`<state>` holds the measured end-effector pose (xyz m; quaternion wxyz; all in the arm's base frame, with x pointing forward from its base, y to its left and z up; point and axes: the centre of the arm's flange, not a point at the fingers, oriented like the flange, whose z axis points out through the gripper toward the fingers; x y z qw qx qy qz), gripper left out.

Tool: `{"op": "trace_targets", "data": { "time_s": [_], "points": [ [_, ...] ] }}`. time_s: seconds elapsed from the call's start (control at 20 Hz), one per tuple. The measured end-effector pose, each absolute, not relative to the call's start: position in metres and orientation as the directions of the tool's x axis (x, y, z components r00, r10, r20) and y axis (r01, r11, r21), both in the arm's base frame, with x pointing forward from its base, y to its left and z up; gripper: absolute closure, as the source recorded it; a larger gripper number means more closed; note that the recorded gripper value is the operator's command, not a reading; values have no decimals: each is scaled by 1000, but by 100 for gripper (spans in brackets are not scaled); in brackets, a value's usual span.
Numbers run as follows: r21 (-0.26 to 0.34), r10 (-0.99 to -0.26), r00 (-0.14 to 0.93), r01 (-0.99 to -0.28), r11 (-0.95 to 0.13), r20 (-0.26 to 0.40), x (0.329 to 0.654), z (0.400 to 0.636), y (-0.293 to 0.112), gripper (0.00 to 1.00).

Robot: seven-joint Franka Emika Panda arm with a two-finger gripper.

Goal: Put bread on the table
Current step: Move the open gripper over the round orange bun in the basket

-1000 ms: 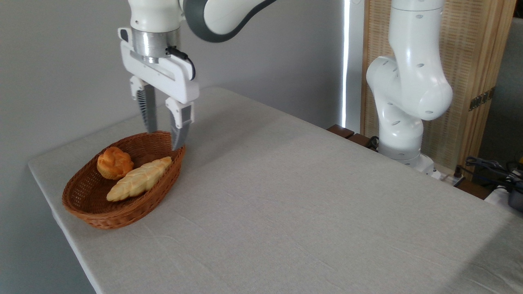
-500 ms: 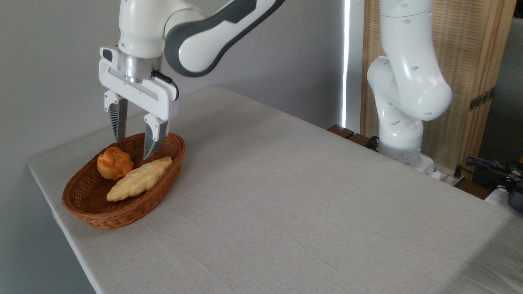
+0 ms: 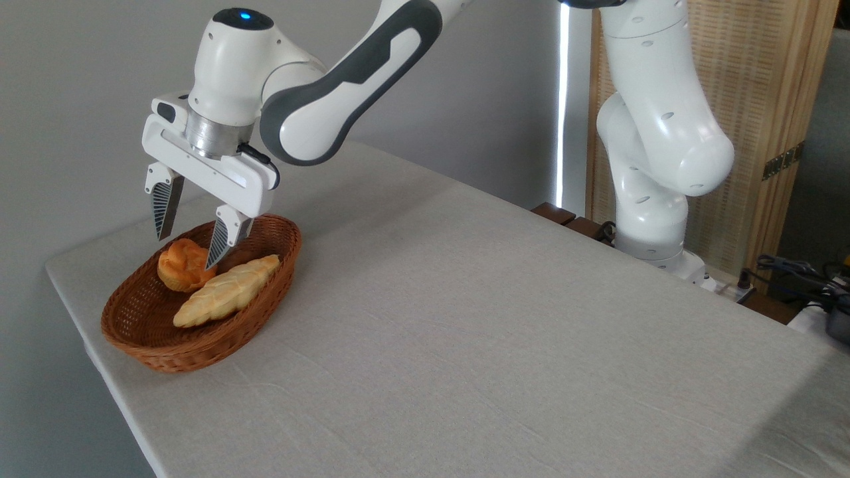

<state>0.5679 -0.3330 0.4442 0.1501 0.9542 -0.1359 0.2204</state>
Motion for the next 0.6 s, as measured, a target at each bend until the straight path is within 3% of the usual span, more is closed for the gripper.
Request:
{"op": "trace_targets", "data": {
  "time_s": [0.6],
  "points": [
    [243, -184, 873, -318, -917, 451, 574, 420, -344, 0]
  ]
}}
